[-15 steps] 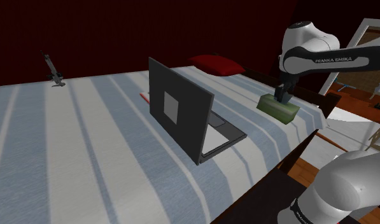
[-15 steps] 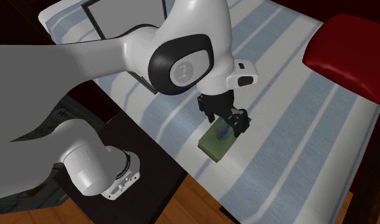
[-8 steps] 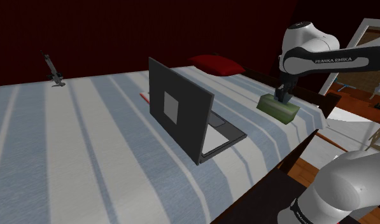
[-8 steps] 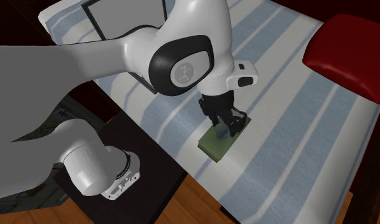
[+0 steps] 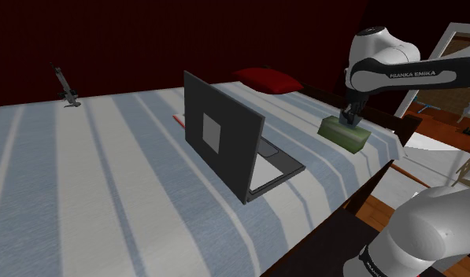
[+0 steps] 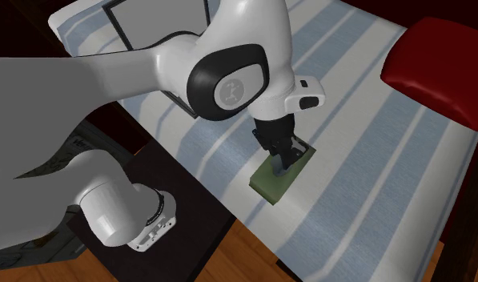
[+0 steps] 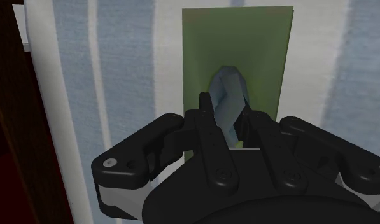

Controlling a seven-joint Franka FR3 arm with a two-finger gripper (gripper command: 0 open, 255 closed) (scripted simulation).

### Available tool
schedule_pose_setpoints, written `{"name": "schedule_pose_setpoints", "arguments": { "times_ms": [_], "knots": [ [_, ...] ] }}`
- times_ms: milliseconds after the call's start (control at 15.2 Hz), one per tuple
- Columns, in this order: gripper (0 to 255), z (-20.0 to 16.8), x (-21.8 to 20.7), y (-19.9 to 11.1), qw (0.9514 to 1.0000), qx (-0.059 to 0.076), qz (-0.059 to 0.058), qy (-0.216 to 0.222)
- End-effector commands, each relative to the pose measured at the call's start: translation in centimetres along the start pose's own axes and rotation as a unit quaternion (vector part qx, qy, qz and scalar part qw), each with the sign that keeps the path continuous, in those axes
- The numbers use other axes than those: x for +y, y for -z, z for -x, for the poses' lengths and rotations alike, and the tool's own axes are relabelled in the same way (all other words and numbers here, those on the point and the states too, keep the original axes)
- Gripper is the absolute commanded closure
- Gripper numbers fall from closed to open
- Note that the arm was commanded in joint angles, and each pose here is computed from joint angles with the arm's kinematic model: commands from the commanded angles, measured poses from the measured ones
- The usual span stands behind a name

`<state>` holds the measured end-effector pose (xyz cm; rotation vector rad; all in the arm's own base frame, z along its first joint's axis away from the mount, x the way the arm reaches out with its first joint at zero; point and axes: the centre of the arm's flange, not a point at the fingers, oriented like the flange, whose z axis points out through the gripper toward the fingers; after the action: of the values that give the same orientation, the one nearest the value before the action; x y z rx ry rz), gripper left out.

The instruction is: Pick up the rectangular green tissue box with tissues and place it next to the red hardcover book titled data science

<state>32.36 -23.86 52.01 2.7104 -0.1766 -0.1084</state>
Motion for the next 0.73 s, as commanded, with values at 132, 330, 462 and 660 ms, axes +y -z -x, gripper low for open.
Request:
{"name": "schedule_pose_setpoints", "arguments": {
  "times_ms": [132, 330, 462, 660],
  "knots": [
    [255, 0.0, 0.4, 0.9, 1.0000, -0.001, 0.000, 0.001],
    [255, 0.1, 1.1, 2.3, 1.0000, -0.001, 0.000, 0.001],
    [255, 0.2, 1.5, 3.3, 1.0000, -0.001, 0.000, 0.001],
    [255, 0.2, 2.1, 4.7, 1.0000, -0.001, 0.000, 0.001]
  ]
}}
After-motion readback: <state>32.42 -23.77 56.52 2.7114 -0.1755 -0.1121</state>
